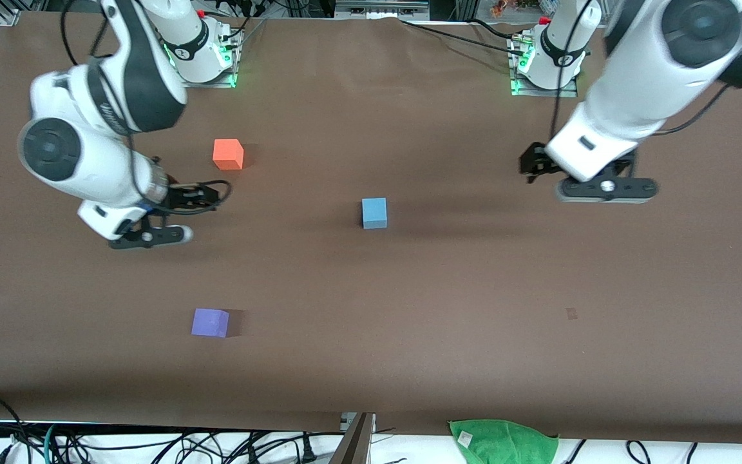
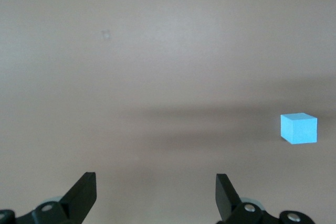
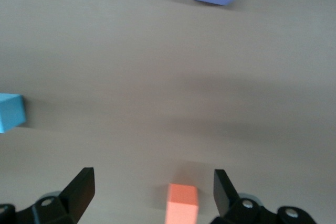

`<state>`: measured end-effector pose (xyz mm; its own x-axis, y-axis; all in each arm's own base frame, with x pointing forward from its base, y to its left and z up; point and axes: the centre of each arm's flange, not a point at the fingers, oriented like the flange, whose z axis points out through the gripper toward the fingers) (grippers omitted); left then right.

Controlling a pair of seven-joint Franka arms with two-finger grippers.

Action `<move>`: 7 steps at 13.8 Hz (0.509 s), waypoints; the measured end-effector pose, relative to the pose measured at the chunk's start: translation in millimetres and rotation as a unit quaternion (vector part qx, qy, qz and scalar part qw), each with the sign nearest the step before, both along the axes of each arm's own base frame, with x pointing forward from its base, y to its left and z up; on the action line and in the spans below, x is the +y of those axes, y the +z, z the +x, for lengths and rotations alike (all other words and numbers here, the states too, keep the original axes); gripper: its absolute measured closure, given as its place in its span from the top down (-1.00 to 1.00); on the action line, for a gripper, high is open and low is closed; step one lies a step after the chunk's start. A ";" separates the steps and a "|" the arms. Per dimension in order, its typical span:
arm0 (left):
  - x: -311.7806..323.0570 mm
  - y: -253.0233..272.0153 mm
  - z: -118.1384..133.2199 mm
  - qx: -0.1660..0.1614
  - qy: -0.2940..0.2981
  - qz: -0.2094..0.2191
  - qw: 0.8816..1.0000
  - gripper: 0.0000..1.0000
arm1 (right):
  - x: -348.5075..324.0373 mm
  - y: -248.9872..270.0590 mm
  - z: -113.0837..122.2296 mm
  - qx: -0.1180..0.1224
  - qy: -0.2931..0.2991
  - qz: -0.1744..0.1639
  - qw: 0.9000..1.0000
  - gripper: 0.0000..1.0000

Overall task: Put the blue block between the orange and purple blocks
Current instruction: 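Withdraw the left gripper while the right gripper reaches the blue cube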

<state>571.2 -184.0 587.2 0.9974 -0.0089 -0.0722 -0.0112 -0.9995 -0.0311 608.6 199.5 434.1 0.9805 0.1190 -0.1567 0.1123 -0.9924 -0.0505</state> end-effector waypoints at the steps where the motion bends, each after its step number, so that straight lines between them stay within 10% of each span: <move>1: 13.3 12.5 -2.1 -0.002 -0.008 -0.006 1.000 1.00 | 18.8 -7.2 1.6 0.003 -0.009 0.009 1.000 1.00; 7: 110.7 50.9 -17.3 -0.024 -0.047 -0.006 0.999 1.00 | 149.6 -56.5 5.5 -0.019 -0.046 0.022 0.999 1.00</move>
